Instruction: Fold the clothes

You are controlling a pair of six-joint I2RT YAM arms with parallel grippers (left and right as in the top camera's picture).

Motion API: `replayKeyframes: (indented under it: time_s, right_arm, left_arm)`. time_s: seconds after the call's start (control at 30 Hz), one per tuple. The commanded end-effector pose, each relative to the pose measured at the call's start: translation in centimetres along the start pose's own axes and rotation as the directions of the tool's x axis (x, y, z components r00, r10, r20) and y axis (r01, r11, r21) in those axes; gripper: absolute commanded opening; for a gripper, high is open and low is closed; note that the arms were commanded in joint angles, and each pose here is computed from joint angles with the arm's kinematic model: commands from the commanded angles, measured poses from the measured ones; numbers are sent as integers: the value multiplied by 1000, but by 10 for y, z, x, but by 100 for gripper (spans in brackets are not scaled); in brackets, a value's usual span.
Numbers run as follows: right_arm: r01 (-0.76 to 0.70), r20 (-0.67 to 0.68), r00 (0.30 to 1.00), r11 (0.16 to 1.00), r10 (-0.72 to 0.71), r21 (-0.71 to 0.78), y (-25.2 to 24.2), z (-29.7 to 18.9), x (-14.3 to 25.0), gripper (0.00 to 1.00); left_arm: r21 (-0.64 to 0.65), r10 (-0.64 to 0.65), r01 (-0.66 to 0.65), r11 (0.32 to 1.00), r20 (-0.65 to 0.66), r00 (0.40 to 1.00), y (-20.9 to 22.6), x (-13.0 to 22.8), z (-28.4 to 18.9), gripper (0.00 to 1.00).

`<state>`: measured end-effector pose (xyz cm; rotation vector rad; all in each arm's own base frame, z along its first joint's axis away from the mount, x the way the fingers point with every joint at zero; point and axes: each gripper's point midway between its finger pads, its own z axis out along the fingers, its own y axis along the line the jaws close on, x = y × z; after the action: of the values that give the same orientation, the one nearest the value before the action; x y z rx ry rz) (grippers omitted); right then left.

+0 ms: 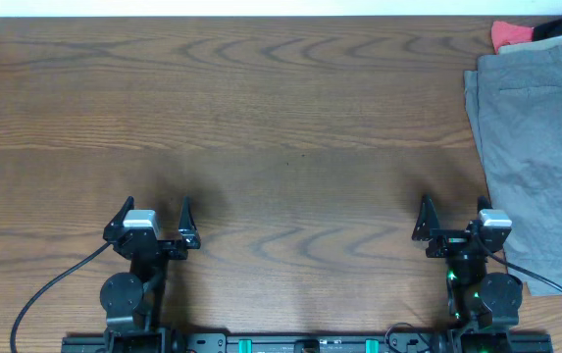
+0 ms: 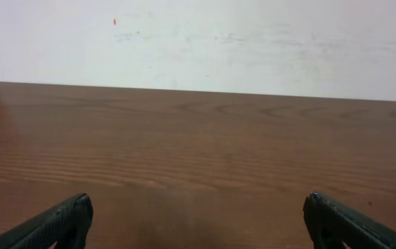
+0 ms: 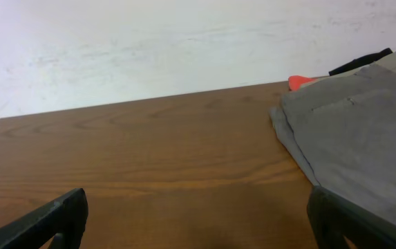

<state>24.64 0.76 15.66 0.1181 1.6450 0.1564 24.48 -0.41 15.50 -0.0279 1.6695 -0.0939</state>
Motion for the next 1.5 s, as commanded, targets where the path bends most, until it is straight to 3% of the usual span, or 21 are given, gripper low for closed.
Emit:
replayKeyframes:
  time_s: [0.0, 0.6, 0.7, 0.83, 1.0, 1.17, 1.27, 1.47]
  right_arm:
    - [15, -5, 1000, 1000, -15, -10, 2, 0, 1, 99]
    - [14, -4, 1000, 1000, -14, -10, 2, 0, 1, 99]
    - [-159, -39, 987, 977, 155, -144, 26, -2, 2, 99]
    - [-469, -225, 882, 819, 414, -331, 69, -14, 7, 99]
    - [-567, -227, 823, 740, 520, -361, 75, -17, -11, 99]
    - [-408, 10, 874, 744, 486, -530, 84, -32, -74, 99]
    - [-360, 101, 878, 785, 468, -504, 78, -34, -99, 99]
    - [-204, 168, 945, 909, 280, -363, 71, -18, -141, 99]
  left_arm:
    - [8, -1, 1, 1000, -46, 999, -1, 16, 1, 98]
    - [8, -1, 1, 1000, -45, 999, -1, 15, 1, 98]
    - [8, -1, 1, 1000, -45, 999, -1, 15, 1, 98]
    - [8, -1, 1, 1000, -45, 999, -1, 15, 1, 98]
    - [8, -1, 1, 1000, -46, 999, -1, 16, 1, 98]
    - [8, -1, 1, 1000, -46, 999, -1, 16, 1, 98]
    - [8, -1, 1, 1000, -46, 999, -1, 16, 1, 98]
    - [8, -1, 1, 1000, -45, 999, -1, 15, 1, 98]
